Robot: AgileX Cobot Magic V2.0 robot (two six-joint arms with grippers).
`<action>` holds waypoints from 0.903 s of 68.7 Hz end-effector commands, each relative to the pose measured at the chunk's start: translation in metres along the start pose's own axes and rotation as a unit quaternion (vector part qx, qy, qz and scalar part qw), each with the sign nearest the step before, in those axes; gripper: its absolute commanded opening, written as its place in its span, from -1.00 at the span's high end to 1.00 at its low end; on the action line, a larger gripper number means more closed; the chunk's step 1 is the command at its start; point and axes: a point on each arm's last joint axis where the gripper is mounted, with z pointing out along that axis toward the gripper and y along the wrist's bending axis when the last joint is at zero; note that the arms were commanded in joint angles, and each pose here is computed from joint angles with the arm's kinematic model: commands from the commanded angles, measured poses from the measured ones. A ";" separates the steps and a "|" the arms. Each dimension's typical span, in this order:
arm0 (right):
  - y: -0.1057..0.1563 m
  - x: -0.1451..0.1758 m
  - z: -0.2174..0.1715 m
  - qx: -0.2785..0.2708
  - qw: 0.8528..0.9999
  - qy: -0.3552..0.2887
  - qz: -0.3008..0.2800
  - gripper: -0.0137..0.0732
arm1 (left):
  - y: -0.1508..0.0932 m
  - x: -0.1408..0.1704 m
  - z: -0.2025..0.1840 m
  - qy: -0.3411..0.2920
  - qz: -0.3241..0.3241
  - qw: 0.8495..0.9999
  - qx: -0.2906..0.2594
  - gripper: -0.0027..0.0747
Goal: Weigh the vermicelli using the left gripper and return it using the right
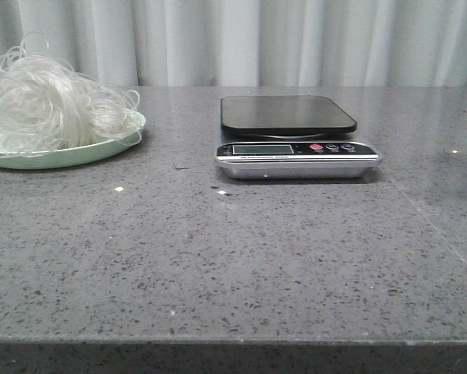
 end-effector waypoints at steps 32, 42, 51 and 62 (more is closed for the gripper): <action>0.003 0.127 -0.076 0.036 0.983 -0.180 -0.001 0.33 | 0.001 -0.017 -0.002 -0.055 -0.008 0.998 -0.003 0.58; 0.003 0.143 -0.080 0.038 0.980 -0.196 -0.001 0.33 | 0.001 -0.017 -0.002 -0.055 -0.008 0.998 -0.003 0.58; 0.003 0.146 -0.080 0.038 0.980 -0.195 -0.001 0.33 | 0.001 -0.017 -0.002 -0.055 -0.008 0.998 -0.003 0.58; 0.003 0.146 -0.080 0.037 0.980 -0.194 -0.001 0.34 | 0.001 -0.016 -0.002 -0.053 -0.008 0.999 -0.003 0.58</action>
